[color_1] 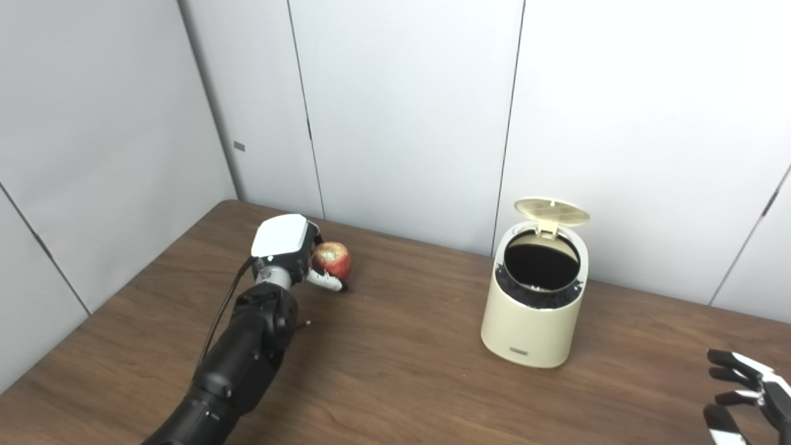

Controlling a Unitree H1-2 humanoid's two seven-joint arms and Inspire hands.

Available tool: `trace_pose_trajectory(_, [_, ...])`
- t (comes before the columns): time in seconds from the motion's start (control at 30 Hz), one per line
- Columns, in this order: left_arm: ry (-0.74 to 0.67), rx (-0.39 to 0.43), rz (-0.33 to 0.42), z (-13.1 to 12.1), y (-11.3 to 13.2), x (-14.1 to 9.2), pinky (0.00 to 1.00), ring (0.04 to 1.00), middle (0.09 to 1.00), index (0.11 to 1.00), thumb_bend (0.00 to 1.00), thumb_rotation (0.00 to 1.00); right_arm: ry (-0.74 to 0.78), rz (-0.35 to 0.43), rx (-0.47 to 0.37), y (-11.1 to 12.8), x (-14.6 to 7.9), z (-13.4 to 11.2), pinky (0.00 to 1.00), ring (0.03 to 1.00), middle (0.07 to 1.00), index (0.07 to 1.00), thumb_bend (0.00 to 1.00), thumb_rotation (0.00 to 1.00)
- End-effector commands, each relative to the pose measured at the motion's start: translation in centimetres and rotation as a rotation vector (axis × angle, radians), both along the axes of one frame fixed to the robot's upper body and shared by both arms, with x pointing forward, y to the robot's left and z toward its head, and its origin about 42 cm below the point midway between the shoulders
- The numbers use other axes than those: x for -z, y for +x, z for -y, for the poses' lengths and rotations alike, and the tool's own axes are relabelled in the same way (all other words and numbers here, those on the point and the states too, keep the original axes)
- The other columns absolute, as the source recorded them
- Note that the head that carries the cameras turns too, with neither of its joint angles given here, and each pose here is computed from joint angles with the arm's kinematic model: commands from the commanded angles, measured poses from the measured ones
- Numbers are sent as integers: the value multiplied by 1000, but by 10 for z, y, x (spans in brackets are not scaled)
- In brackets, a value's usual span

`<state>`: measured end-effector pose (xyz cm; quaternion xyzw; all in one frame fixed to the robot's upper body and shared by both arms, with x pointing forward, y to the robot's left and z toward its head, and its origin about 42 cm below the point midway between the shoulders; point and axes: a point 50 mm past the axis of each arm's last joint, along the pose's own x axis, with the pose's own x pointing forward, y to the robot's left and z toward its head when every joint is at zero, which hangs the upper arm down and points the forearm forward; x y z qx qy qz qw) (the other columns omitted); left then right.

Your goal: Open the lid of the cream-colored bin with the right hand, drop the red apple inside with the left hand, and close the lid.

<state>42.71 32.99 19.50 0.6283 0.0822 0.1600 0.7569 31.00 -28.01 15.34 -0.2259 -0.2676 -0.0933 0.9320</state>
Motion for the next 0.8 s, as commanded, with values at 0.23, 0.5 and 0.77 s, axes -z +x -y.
trace_pose_trajectory(0.23, [19, 31, 148, -1, 8, -32, 171, 405, 471, 504, 503, 0, 5, 50, -12, -1, -7, -2, 453, 631, 682, 664, 621, 883])
trace_pose_trajectory(0.5, [5, 96, 190, 5, -5, -40, 225, 360, 451, 522, 498, 0, 6, 52, -20, -2, -8, -10, 463, 642, 690, 669, 594, 870])
trace_pose_trajectory(0.77, [-47, 212, 348, 34, -32, -64, 160, 357, 448, 516, 496, 0, 1, 58, -11, -5, -14, -23, 483, 661, 702, 676, 347, 791])
